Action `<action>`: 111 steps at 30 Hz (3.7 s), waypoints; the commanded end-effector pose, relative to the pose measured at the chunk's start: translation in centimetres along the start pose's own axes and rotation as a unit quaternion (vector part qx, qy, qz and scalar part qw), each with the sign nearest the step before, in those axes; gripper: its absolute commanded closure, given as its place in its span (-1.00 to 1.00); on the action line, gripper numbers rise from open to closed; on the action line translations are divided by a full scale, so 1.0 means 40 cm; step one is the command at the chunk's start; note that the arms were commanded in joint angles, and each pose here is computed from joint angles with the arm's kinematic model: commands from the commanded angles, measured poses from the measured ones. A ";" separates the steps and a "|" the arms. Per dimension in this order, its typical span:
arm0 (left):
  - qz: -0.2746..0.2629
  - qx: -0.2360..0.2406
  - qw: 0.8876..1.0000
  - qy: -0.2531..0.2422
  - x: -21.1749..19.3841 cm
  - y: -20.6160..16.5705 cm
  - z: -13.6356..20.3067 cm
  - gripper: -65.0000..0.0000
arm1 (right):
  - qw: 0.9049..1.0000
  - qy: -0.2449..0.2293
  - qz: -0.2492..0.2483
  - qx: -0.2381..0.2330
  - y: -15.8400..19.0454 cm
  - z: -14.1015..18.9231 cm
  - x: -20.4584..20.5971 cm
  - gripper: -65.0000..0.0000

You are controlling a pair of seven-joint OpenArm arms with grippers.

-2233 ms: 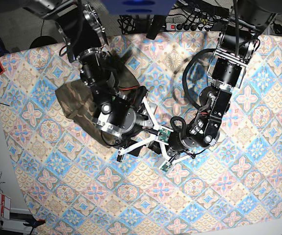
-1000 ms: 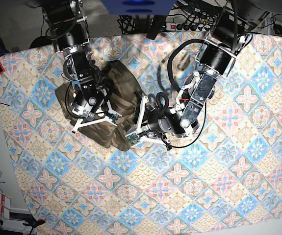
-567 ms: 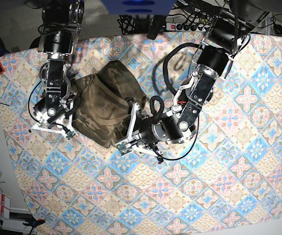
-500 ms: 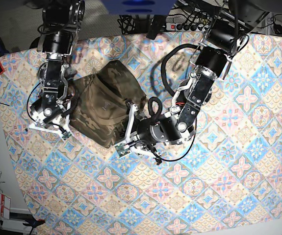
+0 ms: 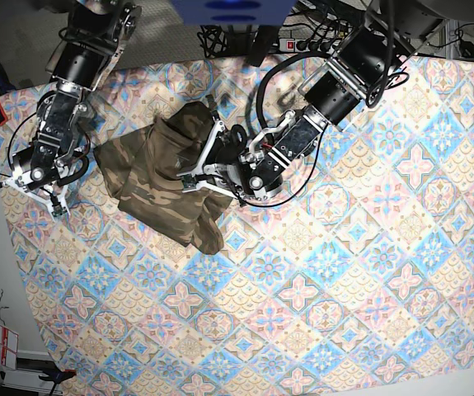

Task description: Fold the T-shirt properly

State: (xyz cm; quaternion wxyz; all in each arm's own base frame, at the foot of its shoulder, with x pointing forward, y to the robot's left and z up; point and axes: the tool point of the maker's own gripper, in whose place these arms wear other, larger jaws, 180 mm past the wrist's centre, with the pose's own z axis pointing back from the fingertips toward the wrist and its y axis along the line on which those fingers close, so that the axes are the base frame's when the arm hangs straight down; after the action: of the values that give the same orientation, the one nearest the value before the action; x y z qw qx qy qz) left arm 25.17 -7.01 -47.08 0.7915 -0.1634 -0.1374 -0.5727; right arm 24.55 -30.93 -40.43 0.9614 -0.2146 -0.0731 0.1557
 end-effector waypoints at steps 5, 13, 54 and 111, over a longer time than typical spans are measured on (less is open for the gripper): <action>-0.007 0.031 0.995 0.092 -0.122 0.043 -0.028 0.62 | 1.000 0.002 0.000 -0.017 -0.027 0.008 -0.013 0.83; 0.020 0.092 0.995 -0.044 0.037 0.095 0.100 0.63 | 1.000 -0.008 -0.003 -0.028 -0.041 0.023 -0.004 0.83; -0.071 0.040 0.996 -0.041 -0.017 -0.032 0.069 0.63 | 0.999 0.003 0.009 -0.036 -0.029 0.031 -0.053 0.83; 0.290 0.224 0.929 -0.048 -0.480 -0.202 0.329 0.63 | 0.973 0.215 0.020 -0.086 0.060 0.078 -0.454 0.83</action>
State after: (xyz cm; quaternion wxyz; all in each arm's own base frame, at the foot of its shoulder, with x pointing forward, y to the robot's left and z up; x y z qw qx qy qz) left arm 10.36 12.94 -42.85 0.9376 -0.0387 -0.2238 -0.2633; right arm 6.18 -33.05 -40.88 0.9345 -0.3103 0.1227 0.1242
